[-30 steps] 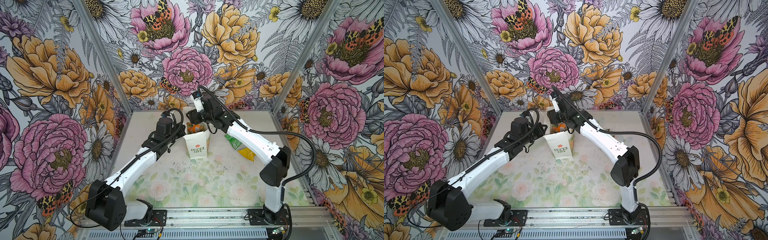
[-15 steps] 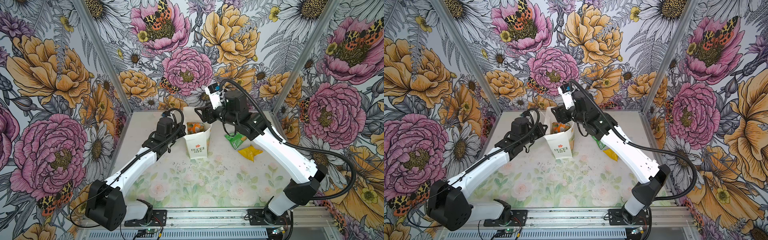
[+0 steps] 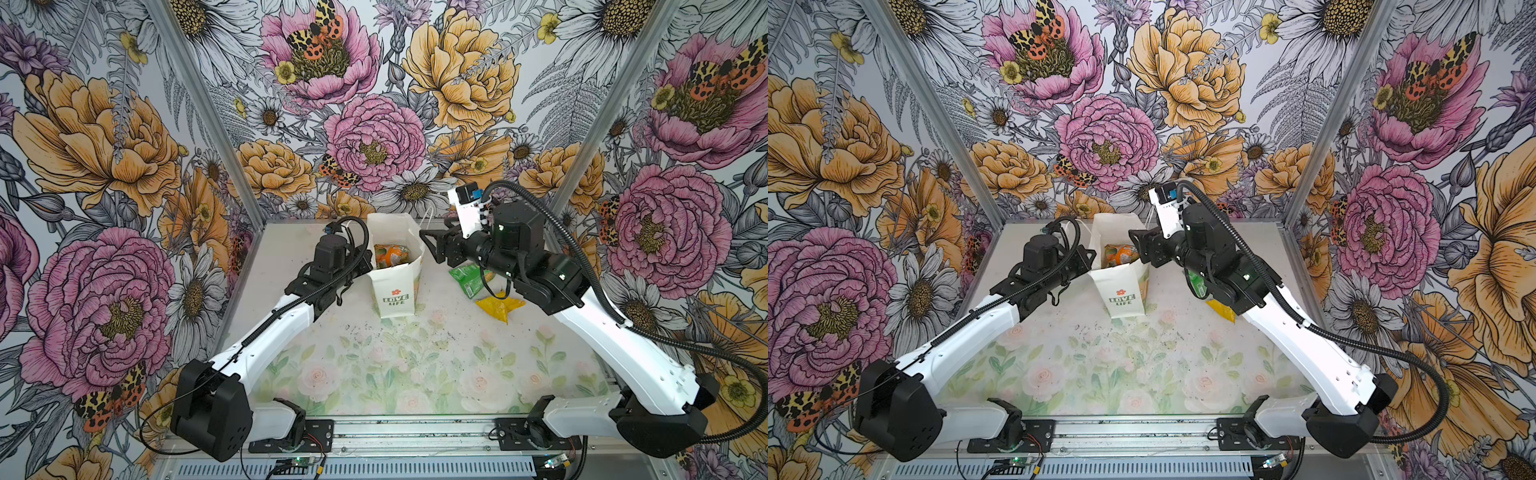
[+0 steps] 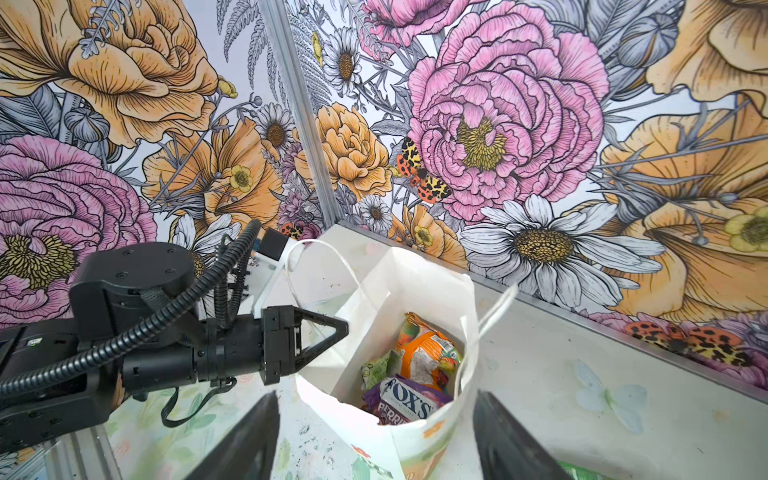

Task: Place the snacks into the paper bag
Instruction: 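Withdraw the right gripper from the bag toward the green chip bag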

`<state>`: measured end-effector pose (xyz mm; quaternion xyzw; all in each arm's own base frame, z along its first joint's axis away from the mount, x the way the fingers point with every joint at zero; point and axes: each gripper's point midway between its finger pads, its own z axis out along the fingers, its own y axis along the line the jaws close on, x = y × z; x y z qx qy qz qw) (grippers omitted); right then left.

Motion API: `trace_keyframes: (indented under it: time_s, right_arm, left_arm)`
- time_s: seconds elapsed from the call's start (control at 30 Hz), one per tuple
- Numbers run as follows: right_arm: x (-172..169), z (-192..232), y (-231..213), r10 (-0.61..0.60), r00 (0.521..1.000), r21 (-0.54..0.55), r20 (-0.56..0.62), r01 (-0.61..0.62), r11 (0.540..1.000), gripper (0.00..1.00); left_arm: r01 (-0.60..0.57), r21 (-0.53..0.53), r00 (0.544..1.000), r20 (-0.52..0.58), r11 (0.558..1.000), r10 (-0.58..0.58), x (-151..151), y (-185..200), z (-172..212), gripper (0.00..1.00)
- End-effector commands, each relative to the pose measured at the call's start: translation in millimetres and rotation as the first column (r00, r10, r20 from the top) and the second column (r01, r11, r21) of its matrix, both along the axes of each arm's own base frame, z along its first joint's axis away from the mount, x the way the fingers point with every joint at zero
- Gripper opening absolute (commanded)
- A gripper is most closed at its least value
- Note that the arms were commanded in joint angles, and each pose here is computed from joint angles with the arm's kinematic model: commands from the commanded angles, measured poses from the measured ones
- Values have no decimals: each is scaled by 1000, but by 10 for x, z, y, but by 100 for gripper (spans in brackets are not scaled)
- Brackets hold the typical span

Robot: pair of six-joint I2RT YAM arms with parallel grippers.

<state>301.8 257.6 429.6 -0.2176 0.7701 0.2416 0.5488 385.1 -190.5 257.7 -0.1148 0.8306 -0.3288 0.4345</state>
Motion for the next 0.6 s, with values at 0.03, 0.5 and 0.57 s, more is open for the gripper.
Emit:
trace_keyframes:
  time_s: [0.03,0.5,0.57]
  right_arm:
    - [-44,-71,-243,-85,996,14,-24,86,996,76]
    - [-126,-609,-692,-250,957,-32,-150,248,968,83]
    - [-122,-673,-731,-268,950,-37,-163,266,963,83]
  left_arm:
    - [12,-11,998,64,1000,-12,21,-62,244,0]
    - [13,-10,998,65,1000,-12,14,-58,245,0]
    - [13,-10,998,65,1000,-12,15,-56,246,0]
